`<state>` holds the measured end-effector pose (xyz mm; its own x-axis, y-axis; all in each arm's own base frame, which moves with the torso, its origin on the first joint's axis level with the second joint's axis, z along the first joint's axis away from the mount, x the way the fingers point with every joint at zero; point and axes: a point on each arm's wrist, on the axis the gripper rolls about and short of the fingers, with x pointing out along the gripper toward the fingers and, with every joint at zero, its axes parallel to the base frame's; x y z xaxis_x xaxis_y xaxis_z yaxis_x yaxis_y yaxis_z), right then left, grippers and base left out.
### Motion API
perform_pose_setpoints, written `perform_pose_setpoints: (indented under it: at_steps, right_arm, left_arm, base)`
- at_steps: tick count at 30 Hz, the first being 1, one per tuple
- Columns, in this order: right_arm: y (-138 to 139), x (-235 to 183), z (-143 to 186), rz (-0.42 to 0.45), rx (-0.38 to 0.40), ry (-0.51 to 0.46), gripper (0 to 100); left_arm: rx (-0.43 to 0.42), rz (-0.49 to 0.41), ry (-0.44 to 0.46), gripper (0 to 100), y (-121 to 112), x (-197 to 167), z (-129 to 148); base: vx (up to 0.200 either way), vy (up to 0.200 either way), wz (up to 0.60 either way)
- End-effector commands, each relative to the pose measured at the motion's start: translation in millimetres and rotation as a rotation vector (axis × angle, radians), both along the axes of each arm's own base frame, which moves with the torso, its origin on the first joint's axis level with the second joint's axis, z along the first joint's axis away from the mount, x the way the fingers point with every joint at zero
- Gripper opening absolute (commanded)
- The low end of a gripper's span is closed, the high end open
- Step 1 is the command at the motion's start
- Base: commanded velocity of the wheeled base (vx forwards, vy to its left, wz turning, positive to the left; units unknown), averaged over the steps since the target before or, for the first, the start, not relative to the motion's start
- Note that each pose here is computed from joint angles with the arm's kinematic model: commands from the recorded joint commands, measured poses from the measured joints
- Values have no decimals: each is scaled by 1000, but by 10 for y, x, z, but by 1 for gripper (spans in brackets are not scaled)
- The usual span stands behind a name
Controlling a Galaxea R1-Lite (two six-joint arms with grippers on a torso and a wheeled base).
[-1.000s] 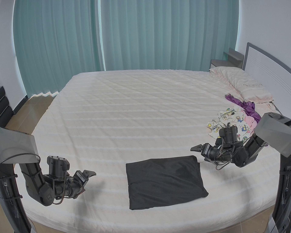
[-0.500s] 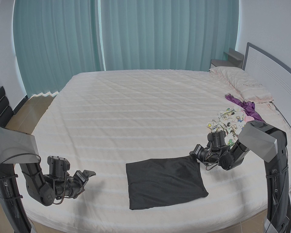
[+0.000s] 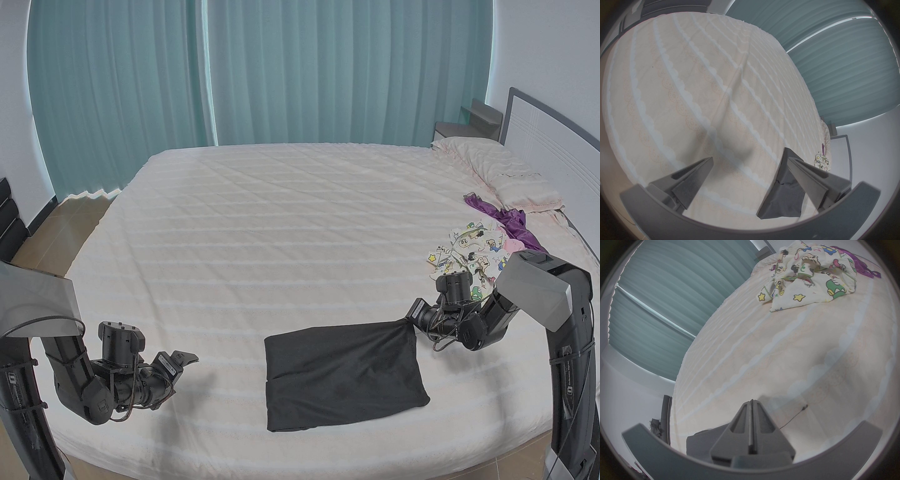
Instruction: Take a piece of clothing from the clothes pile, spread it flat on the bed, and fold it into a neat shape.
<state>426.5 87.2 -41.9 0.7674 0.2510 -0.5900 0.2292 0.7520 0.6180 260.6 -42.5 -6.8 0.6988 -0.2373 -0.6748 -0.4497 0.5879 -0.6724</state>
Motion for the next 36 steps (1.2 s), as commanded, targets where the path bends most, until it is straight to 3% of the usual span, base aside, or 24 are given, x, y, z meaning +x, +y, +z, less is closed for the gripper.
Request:
perform_pose_setpoints:
  at_steps: [1, 4, 5, 13, 16, 24, 28, 29, 31, 36]
  right_arm:
    - [-14, 0, -23, -3, 1, 6, 0]
    - [-14, -1, -30, -2, -1, 7, 0]
    - [-15, -4, -33, -1, -2, 8, 100]
    - [-79, -21, 55, -16, 3, -21, 100]
    - [-191, -146, 225, -27, 7, -58, 100]
    - [-165, -645, 276, 81, -52, 18, 100]
    - [-164, -740, 325, 93, -48, 28, 100]
    - [-132, -883, 286, 128, -41, 70, 100]
    - [-106, -959, 225, 156, -35, 96, 100]
    - [-97, -944, 87, 193, -35, 62, 100]
  left_arm:
    - [0, 0, 0, 100, 0, 2, -2]
    - [0, 0, 0, 100, 0, 2, -2]
    - [0, 0, 0, 100, 0, 2, -2]
    - [0, 0, 0, 100, 0, 2, -2]
    - [0, 0, 0, 100, 0, 2, -2]
    - [-5, -8, -30, 100, -21, 7, 41]
    - [-10, -30, -49, 100, -90, -1, 64]
    - [0, -75, -86, 100, -256, -18, 138]
    - [14, -96, -108, 100, -374, -1, 160]
    - [16, -179, -147, 100, -672, 101, 214]
  base:
    - [0, 0, 0]
    - [0, 0, 0]
    - [0, 0, 0]
    - [0, 0, 0]
    - [0, 0, 0]
    - [0, 0, 0]
    - [0, 0, 0]
    - [0, 0, 0]
    - [0, 0, 0]
    - [0, 0, 0]
